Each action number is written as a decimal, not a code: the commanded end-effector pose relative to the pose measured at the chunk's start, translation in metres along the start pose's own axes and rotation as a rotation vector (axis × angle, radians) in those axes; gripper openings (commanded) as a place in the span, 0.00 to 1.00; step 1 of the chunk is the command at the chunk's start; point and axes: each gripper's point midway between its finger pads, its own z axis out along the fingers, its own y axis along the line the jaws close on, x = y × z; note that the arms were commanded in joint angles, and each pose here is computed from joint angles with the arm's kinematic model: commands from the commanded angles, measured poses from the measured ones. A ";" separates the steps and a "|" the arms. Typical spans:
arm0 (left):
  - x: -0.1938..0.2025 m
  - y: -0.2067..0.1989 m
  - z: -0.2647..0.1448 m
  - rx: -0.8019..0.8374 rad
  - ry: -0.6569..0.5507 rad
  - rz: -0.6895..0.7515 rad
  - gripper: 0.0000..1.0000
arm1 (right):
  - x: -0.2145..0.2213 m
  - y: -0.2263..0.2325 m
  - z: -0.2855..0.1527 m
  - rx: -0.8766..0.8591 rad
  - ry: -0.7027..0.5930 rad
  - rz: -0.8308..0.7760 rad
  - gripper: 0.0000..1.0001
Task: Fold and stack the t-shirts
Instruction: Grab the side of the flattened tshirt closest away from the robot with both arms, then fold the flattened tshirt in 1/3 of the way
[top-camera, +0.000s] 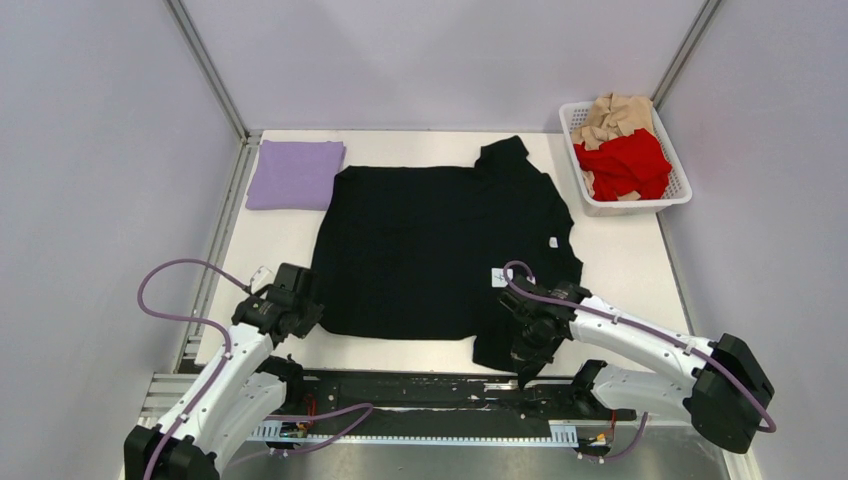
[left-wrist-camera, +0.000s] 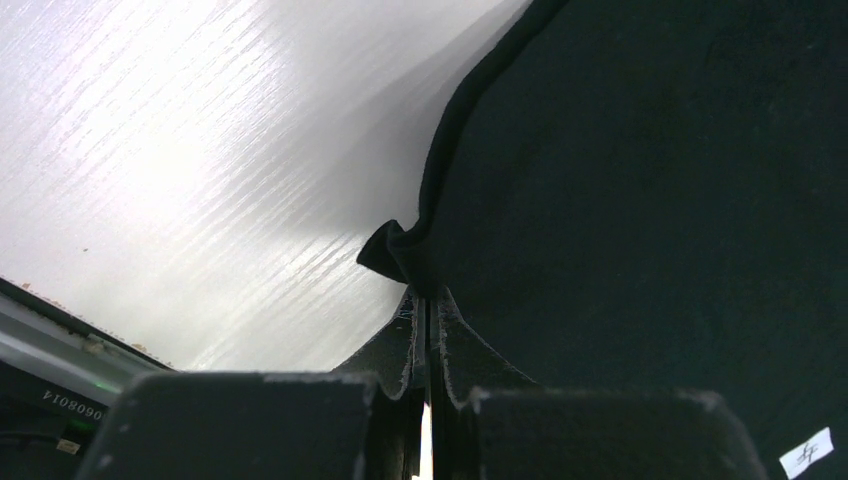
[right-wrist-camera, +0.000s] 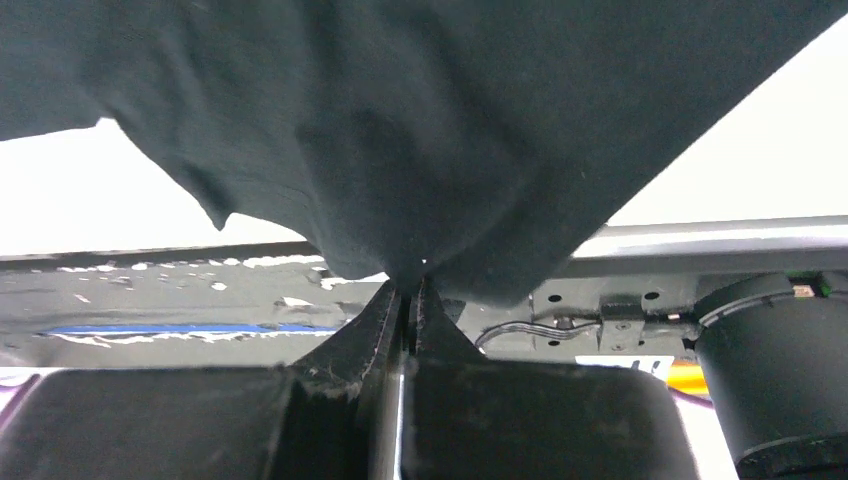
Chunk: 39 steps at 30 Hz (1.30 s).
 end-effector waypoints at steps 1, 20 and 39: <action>-0.016 -0.030 -0.008 0.084 -0.039 -0.023 0.00 | -0.048 0.028 -0.024 -0.091 -0.180 -0.012 0.00; -0.064 -0.109 -0.003 0.128 -0.136 -0.021 0.00 | -0.214 0.048 -0.093 -0.174 -0.579 0.022 0.00; -0.101 -0.144 0.024 0.119 -0.169 -0.020 0.00 | -0.302 0.054 -0.109 -0.207 -0.724 -0.088 0.00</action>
